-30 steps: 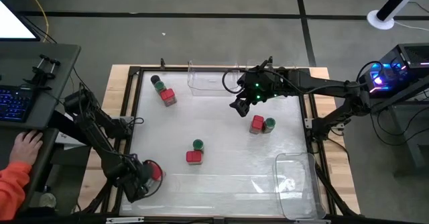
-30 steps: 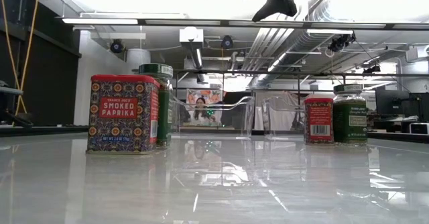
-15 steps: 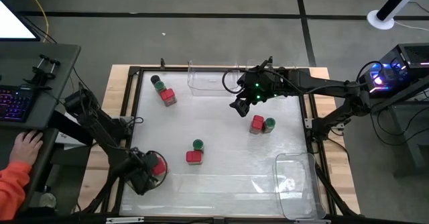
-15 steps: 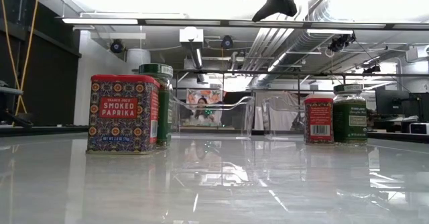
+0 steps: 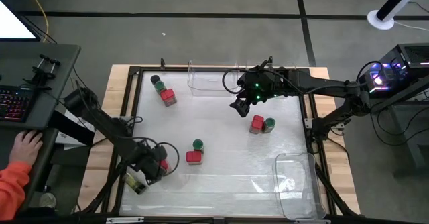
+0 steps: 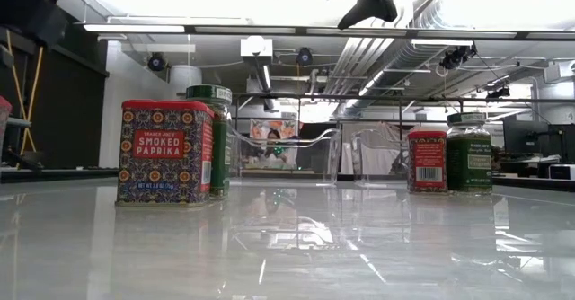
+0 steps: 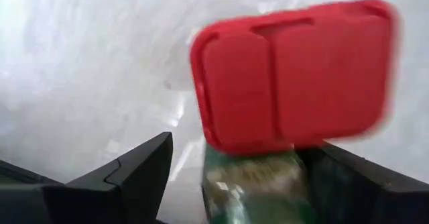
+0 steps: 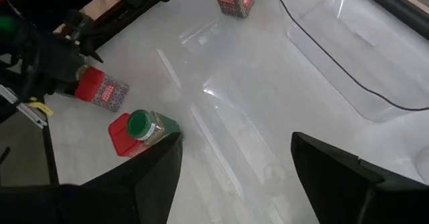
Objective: Sort spices by type
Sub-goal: Adjust the green seasoning bottle and red seasoning can on the table, then put the black seasoning bottle into the top right transparent bin
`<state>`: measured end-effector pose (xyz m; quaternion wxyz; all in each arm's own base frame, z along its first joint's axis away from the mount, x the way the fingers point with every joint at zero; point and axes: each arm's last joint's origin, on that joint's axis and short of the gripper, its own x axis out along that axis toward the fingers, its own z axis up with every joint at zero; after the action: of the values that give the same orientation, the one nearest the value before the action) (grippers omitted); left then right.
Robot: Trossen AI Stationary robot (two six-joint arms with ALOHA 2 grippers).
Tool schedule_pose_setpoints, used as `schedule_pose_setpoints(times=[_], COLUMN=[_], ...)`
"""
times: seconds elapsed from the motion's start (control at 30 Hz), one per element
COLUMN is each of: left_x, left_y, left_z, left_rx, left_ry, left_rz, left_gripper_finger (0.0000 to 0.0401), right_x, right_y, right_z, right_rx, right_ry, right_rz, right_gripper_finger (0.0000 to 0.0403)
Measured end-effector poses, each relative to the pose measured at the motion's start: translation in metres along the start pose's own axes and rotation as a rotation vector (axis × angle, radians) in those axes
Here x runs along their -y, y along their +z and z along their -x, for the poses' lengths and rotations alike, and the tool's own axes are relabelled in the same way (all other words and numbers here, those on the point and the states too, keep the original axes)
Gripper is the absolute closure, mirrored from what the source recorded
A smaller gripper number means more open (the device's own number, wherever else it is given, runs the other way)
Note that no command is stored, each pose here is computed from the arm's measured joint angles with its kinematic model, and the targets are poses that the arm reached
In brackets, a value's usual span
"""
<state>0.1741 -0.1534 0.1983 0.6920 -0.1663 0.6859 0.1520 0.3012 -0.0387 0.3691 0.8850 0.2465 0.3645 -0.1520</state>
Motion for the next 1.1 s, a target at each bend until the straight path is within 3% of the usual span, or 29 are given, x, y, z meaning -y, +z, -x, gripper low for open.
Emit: schedule_pose_setpoints(times=[0.3, 0.5, 0.7, 0.97, 1.1], left_x=[-0.014, -0.011, 0.006, 0.033, 0.038], left_y=[-0.026, -0.056, -0.079, -0.095, -0.094], left_z=[0.050, 0.059, 0.044, 0.006, -0.009], left_rx=[0.063, 0.045, 0.008, -0.040, -0.057], left_ry=[-0.216, -0.289, -0.243, -0.147, -0.066], left_rz=[-0.042, -0.145, -0.336, -0.784, -0.866], left_gripper_finger=[0.0103, 0.0103, 0.0103, 0.0103, 0.0103], right_x=[0.000, 0.000, 0.000, 0.000, 0.000], right_y=[0.000, 0.000, 0.000, 0.000, 0.000], right_z=[0.000, 0.000, 0.000, 0.000, 0.000], right_rx=[-0.001, -0.001, 0.002, 0.004, 0.004], right_ry=[0.000, 0.000, -0.007, -0.010, -0.011], right_rz=[0.019, 0.019, 0.026, 0.019, 0.014], right_gripper_finger=[0.0128, 0.0128, 0.0128, 0.0128, 0.0128])
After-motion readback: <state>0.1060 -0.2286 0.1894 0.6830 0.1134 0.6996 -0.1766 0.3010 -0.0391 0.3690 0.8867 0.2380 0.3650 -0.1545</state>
